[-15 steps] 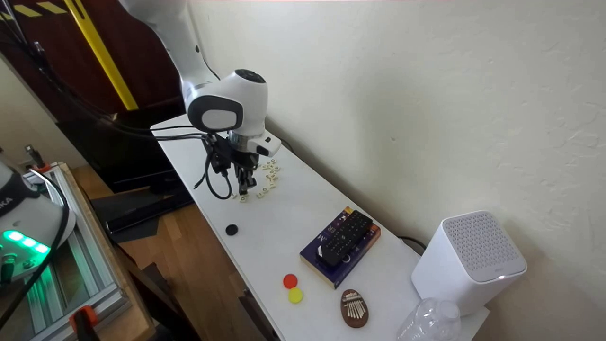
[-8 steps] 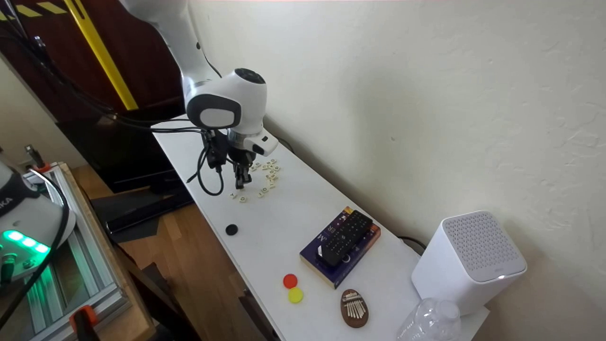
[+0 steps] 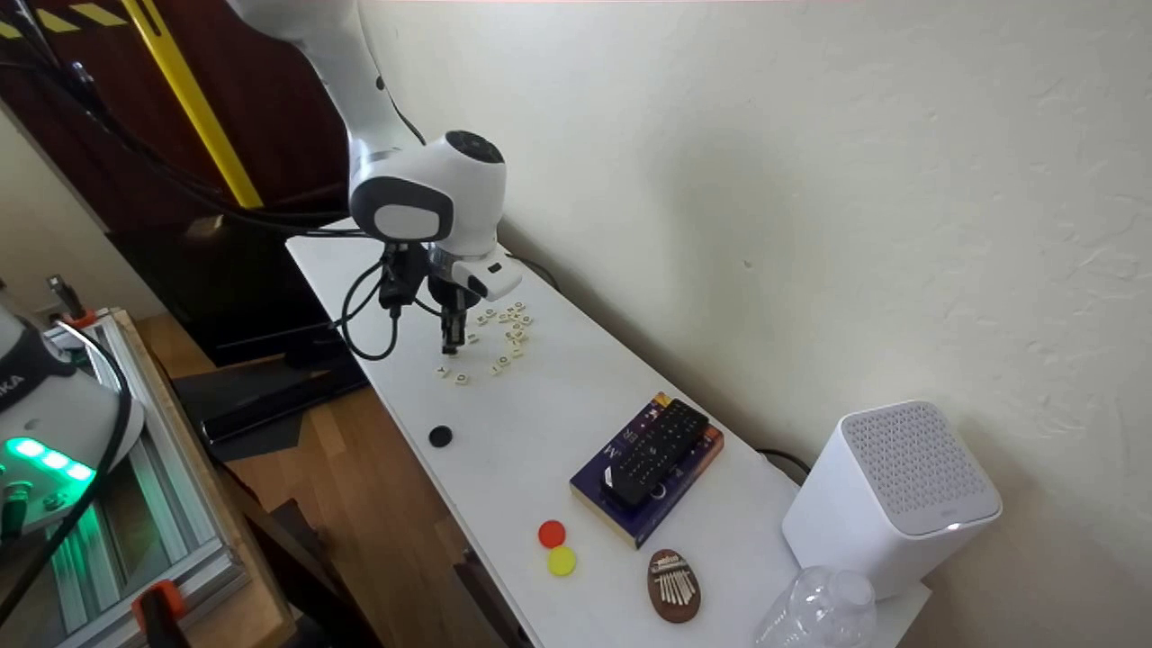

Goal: Arrange the letter tiles

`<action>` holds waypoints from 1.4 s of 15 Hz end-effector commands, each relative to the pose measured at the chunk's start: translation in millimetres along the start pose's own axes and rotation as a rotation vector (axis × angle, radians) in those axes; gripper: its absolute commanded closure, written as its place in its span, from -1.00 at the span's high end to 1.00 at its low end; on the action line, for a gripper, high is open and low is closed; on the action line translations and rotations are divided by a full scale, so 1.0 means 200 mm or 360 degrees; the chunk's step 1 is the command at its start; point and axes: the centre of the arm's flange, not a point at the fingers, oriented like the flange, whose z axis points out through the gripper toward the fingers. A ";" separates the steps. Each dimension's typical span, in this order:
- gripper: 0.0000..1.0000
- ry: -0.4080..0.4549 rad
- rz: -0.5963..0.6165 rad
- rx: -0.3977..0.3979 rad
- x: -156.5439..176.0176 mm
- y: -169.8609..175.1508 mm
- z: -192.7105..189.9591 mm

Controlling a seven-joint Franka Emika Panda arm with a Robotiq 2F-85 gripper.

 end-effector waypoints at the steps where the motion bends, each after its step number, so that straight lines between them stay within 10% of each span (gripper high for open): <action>1: -1.00 -0.0007 0.0163 0.0028 -0.01 -0.05 0.06; 21: -1.00 0.0045 0.0536 0.0157 0.03 -0.16 0.05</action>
